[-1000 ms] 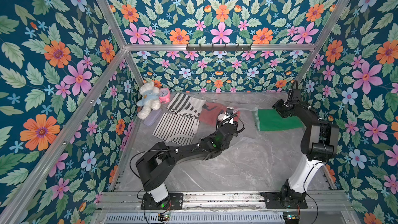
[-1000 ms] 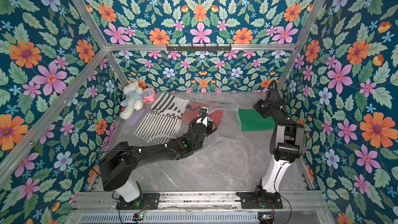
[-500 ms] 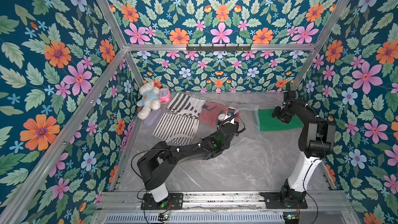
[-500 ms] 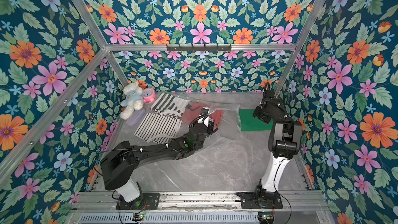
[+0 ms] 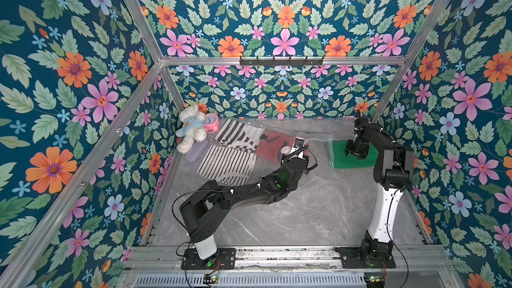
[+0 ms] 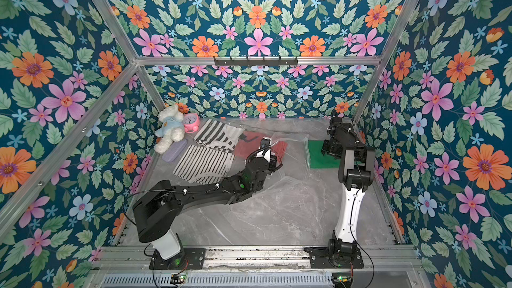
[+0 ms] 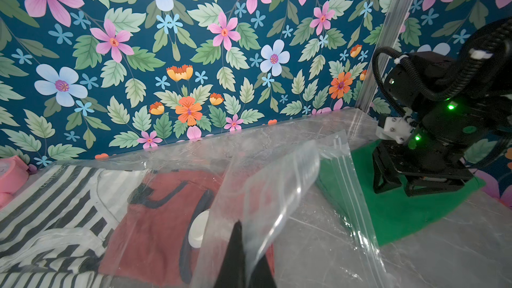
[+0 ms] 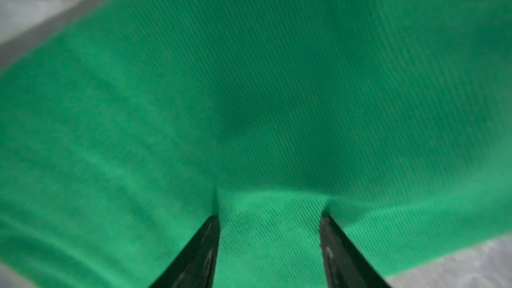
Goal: Take the tank top out of the vacuum bag
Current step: Move the tank top to the corner of the board.
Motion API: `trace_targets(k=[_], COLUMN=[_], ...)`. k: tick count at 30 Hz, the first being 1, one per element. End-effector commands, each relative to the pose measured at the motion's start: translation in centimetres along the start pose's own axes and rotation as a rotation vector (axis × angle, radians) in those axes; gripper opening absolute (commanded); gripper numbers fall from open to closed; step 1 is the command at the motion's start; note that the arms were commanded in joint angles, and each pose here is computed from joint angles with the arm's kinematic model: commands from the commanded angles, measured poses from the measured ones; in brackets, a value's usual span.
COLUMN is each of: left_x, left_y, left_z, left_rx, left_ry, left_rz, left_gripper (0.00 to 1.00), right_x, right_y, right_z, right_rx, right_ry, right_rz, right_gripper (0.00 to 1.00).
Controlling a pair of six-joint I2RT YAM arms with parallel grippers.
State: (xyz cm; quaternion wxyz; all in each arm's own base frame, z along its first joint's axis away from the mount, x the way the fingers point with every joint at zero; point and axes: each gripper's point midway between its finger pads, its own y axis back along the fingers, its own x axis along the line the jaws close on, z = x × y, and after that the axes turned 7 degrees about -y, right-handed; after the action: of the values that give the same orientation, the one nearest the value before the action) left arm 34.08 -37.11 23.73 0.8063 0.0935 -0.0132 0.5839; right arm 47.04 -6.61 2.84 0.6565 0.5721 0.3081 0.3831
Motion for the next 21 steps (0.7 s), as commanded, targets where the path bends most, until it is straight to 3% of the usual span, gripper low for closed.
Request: trace_targets(k=[1, 12, 21], left_x=[0.5, 1.3, 1.6], left_y=[0.2, 0.6, 0.8], left_z=[0.8, 0.3, -0.1], left_rx=[-0.026, -0.016, -0.011], left_ry=[0.013, 0.018, 0.017], left_rz=[0.025, 0.049, 0.056], left_gripper=[0.0, 0.0, 0.0], right_x=[-0.2, 1.1, 3.3], right_y=[-0.8, -3.2, -4.0], right_z=[-0.4, 3.2, 6.4], right_rx=[0.042, 0.039, -0.007], right_ry=[-0.002, 0.001, -0.008], right_rz=[-0.024, -0.042, 0.02], right_gripper=[0.6, 0.6, 0.6])
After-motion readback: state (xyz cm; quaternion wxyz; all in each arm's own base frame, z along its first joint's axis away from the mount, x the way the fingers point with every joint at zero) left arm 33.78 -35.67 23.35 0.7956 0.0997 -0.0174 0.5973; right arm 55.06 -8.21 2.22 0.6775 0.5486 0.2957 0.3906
